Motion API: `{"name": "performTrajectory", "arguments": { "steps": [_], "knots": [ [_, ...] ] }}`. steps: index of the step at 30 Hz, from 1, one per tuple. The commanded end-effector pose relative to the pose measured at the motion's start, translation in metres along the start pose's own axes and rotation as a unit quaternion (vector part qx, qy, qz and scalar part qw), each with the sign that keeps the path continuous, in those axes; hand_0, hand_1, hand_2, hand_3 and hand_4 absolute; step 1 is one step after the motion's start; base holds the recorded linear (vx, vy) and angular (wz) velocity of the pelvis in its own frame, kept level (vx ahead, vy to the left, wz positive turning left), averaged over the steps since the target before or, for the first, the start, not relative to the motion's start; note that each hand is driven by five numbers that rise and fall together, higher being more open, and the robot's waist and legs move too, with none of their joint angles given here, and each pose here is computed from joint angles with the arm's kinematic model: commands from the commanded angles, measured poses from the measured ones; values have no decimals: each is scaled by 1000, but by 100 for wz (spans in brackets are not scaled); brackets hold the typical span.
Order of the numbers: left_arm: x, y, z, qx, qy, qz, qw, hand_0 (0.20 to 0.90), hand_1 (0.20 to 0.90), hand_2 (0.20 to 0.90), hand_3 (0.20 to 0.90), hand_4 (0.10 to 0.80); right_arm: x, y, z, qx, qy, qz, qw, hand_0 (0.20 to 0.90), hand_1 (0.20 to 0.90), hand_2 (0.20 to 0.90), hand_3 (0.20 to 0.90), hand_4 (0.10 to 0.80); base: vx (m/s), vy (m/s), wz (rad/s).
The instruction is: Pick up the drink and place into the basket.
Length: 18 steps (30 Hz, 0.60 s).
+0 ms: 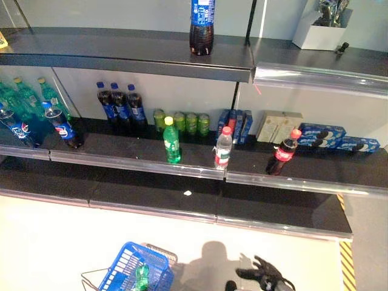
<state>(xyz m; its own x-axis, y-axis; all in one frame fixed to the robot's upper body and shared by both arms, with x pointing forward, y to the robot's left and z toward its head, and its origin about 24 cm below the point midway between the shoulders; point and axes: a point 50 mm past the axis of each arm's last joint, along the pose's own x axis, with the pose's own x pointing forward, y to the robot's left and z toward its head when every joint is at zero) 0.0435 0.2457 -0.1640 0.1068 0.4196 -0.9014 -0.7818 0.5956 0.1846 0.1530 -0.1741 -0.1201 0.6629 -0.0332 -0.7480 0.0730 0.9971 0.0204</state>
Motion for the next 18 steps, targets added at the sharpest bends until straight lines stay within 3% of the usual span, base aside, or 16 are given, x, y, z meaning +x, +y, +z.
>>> {"name": "performTrajectory", "arguments": {
  "steps": [1, 5, 10, 18],
  "knots": [
    [-1, -9, 59, -14, -100, -8, 995, 300, 300, 300, 200, 100, -1, 11, 78, -30, -175, 31, 984, 900, 900, 900, 900, 800, -184, -343, -16],
    [-2, -4, 53, -58, -91, 14, 994, 300, 300, 300, 200, 100, -25, 17, 138, -89, -286, 80, 951, 900, 900, 900, 900, 800, -28, -218, -31],
    [-2, 7, 33, -33, -75, 6, 997, 300, 300, 300, 200, 100, -81, -21, 202, -118, -422, 73, 896, 900, 900, 900, 900, 800, 49, -76, -7],
    [-2, 11, 21, -21, -70, -9, 997, 300, 300, 300, 200, 100, -147, -47, 245, -115, -588, -3, 801, 900, 900, 900, 900, 800, 33, 48, 4]
  ]
}}
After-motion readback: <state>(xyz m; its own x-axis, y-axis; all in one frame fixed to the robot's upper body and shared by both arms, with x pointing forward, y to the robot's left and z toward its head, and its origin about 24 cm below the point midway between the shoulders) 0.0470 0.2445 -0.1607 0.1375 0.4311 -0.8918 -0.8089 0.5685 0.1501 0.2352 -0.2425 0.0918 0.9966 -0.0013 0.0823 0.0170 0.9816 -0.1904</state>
